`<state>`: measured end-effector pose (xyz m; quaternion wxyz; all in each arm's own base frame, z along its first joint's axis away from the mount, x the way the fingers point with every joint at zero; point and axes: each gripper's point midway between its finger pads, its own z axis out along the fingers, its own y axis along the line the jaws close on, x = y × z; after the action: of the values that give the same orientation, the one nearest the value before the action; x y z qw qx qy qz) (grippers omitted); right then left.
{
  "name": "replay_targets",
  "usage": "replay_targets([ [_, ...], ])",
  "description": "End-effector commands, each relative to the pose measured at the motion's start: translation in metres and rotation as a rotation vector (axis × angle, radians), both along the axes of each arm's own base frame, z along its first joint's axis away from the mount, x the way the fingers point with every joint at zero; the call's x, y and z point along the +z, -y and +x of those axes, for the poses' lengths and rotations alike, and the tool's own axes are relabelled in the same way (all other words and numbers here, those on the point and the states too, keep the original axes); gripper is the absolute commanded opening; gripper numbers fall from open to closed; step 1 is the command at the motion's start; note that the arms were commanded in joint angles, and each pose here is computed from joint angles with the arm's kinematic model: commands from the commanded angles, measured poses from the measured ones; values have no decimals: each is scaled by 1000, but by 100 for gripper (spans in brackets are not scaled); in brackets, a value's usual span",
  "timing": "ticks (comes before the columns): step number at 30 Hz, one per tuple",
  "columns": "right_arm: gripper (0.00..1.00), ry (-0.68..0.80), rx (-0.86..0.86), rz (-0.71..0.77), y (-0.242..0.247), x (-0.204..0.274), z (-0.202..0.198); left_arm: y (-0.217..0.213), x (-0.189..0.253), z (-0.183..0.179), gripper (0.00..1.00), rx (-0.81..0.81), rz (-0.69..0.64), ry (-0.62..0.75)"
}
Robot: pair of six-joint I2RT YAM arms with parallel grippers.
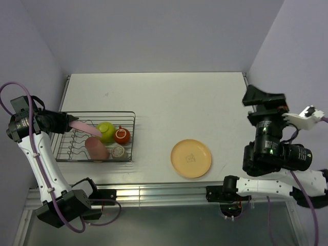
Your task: Load the mixed dishes into the dish rack
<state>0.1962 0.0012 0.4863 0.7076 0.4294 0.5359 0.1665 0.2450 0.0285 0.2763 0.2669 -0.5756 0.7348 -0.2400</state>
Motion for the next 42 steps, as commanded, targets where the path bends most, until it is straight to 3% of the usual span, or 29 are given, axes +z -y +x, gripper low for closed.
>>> replay_targets([
  [1,100,94,291,448,-19,-27,-15,-1,20,8,0,-18,34,91],
  [2,100,148,366,447,-10,-16,-18,0,20,7,0,-23,37,92],
  [5,100,163,650,372,-48,-5,-29,0,15,6,0,-23,33,81],
  [7,100,135,724,367,-53,-8,-33,-2,13,6,0,-19,40,71],
  [8,100,101,741,236,-60,-21,-34,-3,14,5,0,-20,52,67],
  [15,100,-16,983,-319,-142,-55,-64,-14,25,6,0,-10,123,47],
  [16,100,-16,1088,-431,-177,-58,-79,-15,24,6,0,-13,127,37],
  [18,100,-66,1138,-613,-201,-75,-75,-16,25,5,0,-16,131,21],
  [19,100,-99,1335,-684,-239,-95,-90,-17,24,6,0,-18,132,13],
  [20,100,-189,1266,-682,-232,-110,-57,-17,24,5,0,-23,132,10],
  [22,100,-256,1316,-709,-246,-136,-40,-16,25,6,0,-29,126,-3],
  [23,100,-288,1252,-705,-238,-140,-18,-18,26,5,0,-23,129,-11],
  [28,100,-335,1180,-720,-239,-155,27,-28,31,7,0,-11,154,-64],
  [32,100,-355,1215,-689,-244,-165,29,-49,36,16,0,13,213,-98],
  [37,100,-326,1262,-617,-243,-180,15,-49,8,37,0,-1,110,-91],
  [42,100,-335,1240,-670,-233,-189,18,-48,-17,56,0,37,23,-32],
])
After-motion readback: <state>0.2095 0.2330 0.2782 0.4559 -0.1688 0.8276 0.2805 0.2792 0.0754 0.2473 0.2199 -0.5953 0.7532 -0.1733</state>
